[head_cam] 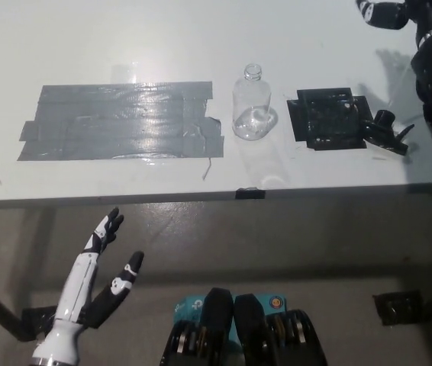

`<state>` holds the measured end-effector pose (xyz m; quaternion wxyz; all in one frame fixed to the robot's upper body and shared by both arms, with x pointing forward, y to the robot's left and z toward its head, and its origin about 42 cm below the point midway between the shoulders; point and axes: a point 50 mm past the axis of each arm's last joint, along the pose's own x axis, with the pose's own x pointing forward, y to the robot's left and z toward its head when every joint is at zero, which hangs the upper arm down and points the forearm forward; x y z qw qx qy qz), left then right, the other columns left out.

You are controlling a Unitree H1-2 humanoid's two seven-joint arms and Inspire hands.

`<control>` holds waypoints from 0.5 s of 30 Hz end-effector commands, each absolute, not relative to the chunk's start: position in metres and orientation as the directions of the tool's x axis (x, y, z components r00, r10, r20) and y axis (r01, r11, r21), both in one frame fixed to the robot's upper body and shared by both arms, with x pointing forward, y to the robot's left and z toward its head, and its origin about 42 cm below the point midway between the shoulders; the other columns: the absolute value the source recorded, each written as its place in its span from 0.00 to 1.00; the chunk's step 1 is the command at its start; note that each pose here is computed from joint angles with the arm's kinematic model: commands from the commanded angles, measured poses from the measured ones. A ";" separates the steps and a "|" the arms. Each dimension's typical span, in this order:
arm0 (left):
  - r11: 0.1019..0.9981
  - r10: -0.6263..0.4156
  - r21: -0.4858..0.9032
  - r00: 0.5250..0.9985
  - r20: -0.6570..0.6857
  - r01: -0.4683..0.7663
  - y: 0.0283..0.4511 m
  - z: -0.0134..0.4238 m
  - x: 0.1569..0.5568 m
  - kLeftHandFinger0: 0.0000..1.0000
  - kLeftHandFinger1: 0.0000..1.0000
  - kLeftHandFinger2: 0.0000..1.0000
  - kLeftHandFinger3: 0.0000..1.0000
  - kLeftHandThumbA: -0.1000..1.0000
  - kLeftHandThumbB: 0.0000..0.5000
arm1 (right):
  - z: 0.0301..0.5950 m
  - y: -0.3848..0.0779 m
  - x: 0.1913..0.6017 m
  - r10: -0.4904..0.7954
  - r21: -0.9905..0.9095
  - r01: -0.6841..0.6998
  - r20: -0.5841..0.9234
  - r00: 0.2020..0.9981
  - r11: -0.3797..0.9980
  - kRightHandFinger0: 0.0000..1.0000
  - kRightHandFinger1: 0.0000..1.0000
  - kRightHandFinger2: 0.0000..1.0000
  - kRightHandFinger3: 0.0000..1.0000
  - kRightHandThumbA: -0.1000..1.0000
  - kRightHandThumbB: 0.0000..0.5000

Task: The robot grabs the black lid of the spray bottle on the desk and places it on the black area of the desk

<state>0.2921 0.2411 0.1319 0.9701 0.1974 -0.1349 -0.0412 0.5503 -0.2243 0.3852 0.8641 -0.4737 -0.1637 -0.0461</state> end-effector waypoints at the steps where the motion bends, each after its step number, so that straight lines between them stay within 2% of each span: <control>1: 0.915 -0.157 0.403 0.928 0.337 0.008 0.239 0.163 0.320 1.00 1.00 1.00 1.00 0.88 0.09 | 0.480 -0.200 0.419 0.214 -0.581 0.329 0.675 0.706 0.745 1.00 1.00 1.00 1.00 0.72 0.35; 3: 0.915 -0.157 0.402 0.926 0.343 0.006 0.239 0.165 0.323 1.00 1.00 1.00 1.00 0.90 0.09 | 0.445 -0.196 0.397 0.243 -0.555 0.274 0.684 0.688 0.785 1.00 1.00 1.00 1.00 0.73 0.36; 6: 0.914 -0.157 0.407 0.926 0.342 0.004 0.239 0.167 0.326 1.00 1.00 1.00 1.00 0.93 0.09 | 0.407 -0.194 0.378 0.243 -0.536 0.224 0.665 0.707 0.814 1.00 1.00 1.00 1.00 0.73 0.34; 7: 0.913 -0.158 0.408 0.925 0.345 0.004 0.239 0.168 0.327 1.00 1.00 1.00 1.00 0.93 0.09 | 0.387 -0.193 0.370 0.244 -0.529 0.194 0.647 0.722 0.826 1.00 1.00 1.00 1.00 0.72 0.31; 11: 0.913 -0.156 0.408 0.925 0.347 0.001 0.242 0.167 0.328 1.00 1.00 1.00 1.00 0.95 0.10 | 0.336 -0.197 0.355 0.238 -0.541 0.143 0.571 0.786 0.829 1.00 1.00 1.00 1.00 0.70 0.32; 13: 0.910 -0.159 0.414 0.923 0.352 -0.001 0.242 0.167 0.331 1.00 1.00 1.00 1.00 0.95 0.10 | 0.312 -0.203 0.347 0.219 -0.533 0.123 0.533 0.817 0.837 1.00 1.00 1.00 1.00 0.67 0.29; 15: 0.911 -0.156 0.412 0.924 0.348 -0.001 0.239 0.166 0.333 1.00 1.00 1.00 1.00 0.96 0.12 | 0.290 -0.210 0.339 0.206 -0.527 0.099 0.490 0.847 0.844 1.00 1.00 1.00 1.00 0.68 0.28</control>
